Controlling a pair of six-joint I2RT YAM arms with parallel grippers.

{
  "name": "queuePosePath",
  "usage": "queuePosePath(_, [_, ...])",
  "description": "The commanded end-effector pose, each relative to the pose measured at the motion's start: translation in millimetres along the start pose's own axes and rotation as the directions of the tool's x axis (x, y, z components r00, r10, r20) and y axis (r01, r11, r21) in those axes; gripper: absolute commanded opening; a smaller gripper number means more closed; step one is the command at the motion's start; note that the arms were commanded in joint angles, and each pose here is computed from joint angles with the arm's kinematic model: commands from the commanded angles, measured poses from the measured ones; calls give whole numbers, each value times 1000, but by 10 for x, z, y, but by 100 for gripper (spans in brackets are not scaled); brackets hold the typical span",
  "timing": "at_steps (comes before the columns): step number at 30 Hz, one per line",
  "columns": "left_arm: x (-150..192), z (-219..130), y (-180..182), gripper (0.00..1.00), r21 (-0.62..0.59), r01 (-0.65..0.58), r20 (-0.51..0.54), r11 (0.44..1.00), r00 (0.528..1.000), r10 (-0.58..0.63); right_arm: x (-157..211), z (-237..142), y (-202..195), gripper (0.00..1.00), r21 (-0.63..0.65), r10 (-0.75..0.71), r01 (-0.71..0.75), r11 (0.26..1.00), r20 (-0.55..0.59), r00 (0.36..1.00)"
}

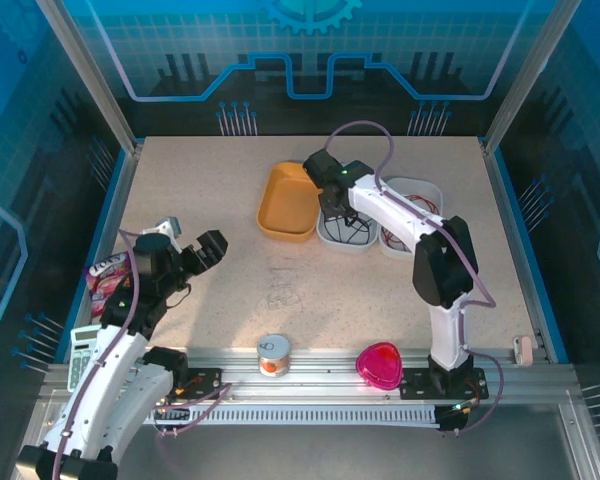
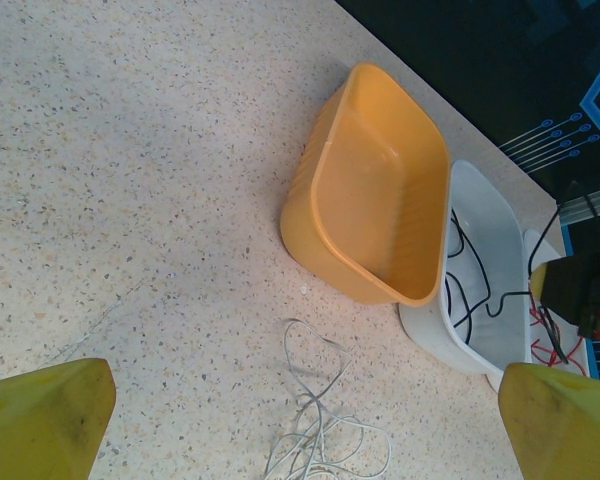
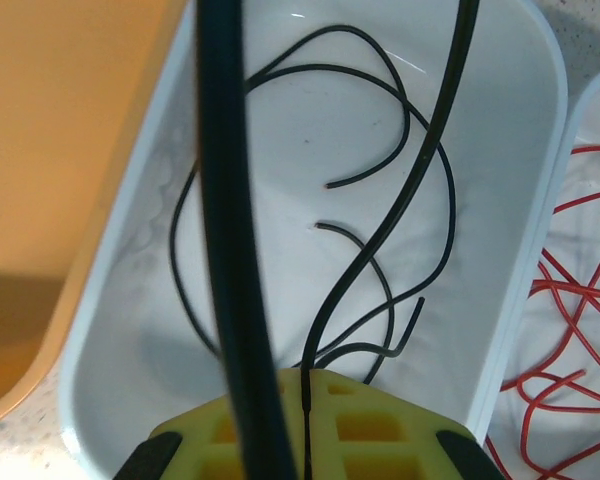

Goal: Untangle the cables

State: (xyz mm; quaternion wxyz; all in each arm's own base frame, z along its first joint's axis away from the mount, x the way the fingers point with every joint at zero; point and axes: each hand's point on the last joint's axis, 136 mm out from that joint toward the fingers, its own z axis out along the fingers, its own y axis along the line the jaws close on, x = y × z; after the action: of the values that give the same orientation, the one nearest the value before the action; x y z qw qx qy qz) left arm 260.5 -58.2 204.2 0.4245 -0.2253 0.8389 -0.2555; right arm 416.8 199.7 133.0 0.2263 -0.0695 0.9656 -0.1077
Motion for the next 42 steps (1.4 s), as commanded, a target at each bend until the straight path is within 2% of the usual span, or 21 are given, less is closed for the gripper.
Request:
queuePosePath(1, [8, 17, -4, 99, 12, -23, -5, 1000, 1000, 23, 29, 148, -88, 0, 29, 25, -24, 999, -59, 998])
queuePosePath(4, [23, 27, 12, 99, 6, -21, -11, 1000, 1000, 21, 8, 274, -117, 1, 42, 34, -31, 999, -75, 997])
queuePosePath(7, [27, 32, 29, 99, -1, -19, -10, 1000, 1000, 19, 4, 403, -121, 6, 43, 39, -34, 998, -101, 994])
queuePosePath(12, [36, 42, 50, 99, -9, -17, -12, 1000, 1000, 17, -33, 566, -42, 26, -11, 43, -44, 999, -130, 991])
queuePosePath(15, [48, 47, 63, 99, -13, -16, -16, 1000, 1000, 16, -56, 645, -29, 31, -41, 56, -63, 997, -153, 987])
queuePosePath(19, [53, 44, 79, 99, -20, -18, -16, 1000, 1000, 18, -94, 632, -29, 41, -69, 69, -80, 994, -151, 986])
queuePosePath(26, [40, 51, 84, 99, -25, -18, -13, 1000, 1000, 17, -175, 464, -44, 51, -147, 100, -116, 982, -111, 989])
queuePosePath(30, [40, 56, 90, 99, -28, -18, -13, 999, 1000, 18, -242, 339, -68, 50, -188, 121, -133, 973, -73, 990])
queuePosePath(36, [30, 52, 73, 99, -23, -18, -10, 1000, 1000, 18, -274, 347, -188, 36, -155, 127, -135, 979, -57, 990])
queuePosePath(42, [16, 58, 68, 99, -24, -19, -9, 1000, 1000, 19, -286, 589, -309, 22, -99, 109, -118, 988, -93, 990])
